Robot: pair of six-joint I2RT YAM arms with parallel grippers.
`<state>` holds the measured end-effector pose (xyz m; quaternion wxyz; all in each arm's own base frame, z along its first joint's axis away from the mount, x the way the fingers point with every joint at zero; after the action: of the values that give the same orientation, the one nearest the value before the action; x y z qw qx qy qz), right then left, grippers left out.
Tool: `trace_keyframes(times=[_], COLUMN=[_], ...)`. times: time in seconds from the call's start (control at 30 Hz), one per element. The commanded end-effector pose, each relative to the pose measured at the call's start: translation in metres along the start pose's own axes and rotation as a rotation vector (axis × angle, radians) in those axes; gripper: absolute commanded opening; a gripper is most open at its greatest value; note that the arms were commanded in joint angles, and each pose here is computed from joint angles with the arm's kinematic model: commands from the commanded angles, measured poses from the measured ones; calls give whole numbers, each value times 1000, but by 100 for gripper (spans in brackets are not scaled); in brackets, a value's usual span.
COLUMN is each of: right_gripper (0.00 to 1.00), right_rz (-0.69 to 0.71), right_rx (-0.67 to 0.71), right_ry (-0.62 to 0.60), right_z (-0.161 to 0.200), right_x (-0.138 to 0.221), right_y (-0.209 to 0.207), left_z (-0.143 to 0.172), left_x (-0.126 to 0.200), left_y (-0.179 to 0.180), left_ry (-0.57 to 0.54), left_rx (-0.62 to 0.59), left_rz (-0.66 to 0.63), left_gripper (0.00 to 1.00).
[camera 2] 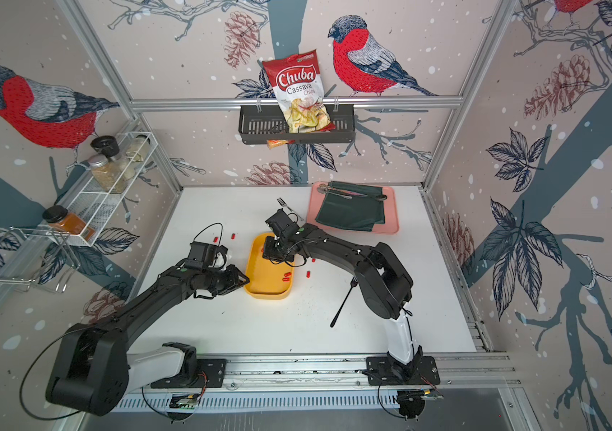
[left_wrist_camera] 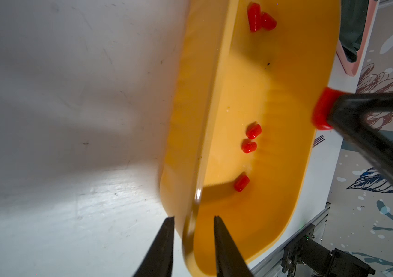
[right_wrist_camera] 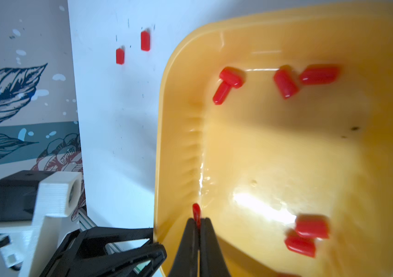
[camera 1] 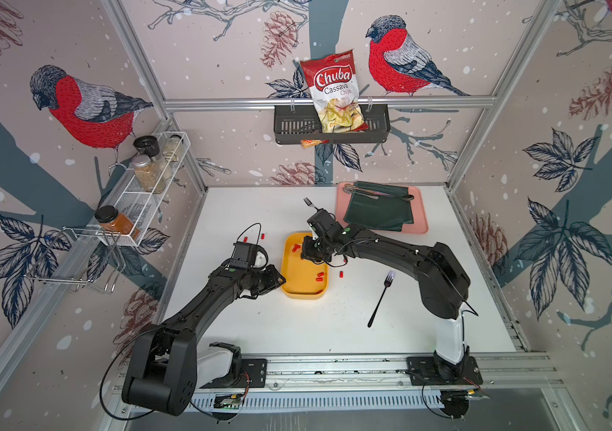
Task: Take the screw protection sleeves out of the storage box
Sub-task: Place the screw protection sleeve at the center of the board.
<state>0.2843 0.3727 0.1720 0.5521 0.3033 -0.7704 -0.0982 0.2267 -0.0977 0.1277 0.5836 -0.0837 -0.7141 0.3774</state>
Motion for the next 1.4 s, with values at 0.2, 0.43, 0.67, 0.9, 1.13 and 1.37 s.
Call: trace_keyframes(times=[0.2,0.43,0.67,0.9,1.13,1.37], right_gripper=[7,9,13,13,14,15], right_rz=[435,545,549,544,560,566], right_rx=[-135,-110,-105,-90,-73,-59], right_ry=[36,123,135,144,166,159], right_z=[22,23,18,12,11,9], right_x=[56,35,20,7,-5,-7], right_y=[-119,-145,-155,-159,-164,-165], left_z=[2,6,7,6,6,5], left_x=[-7,-8,-6,-2,-1,-1], left_y=[-12,-12,-10,-12,-13,-12], left_ry=[52,62,55,41,39,37], left_rx=[-17,-35,-48,-56,-56,-61], left_rz=[94,88,68,59,57,56], left_gripper=[32,32,33,34,34,34])
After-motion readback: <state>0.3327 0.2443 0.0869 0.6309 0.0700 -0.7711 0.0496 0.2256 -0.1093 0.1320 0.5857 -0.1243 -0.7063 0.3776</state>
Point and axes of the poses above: each gripper's point midway between its finger pads, its own x axis back along the fingers, its own y axis along the line the jaws close on, z = x × y, the point moved 7 cm from there along x, back along the fingers, and after that the axes turned 13 degrees about x, right-handed, at the moved point
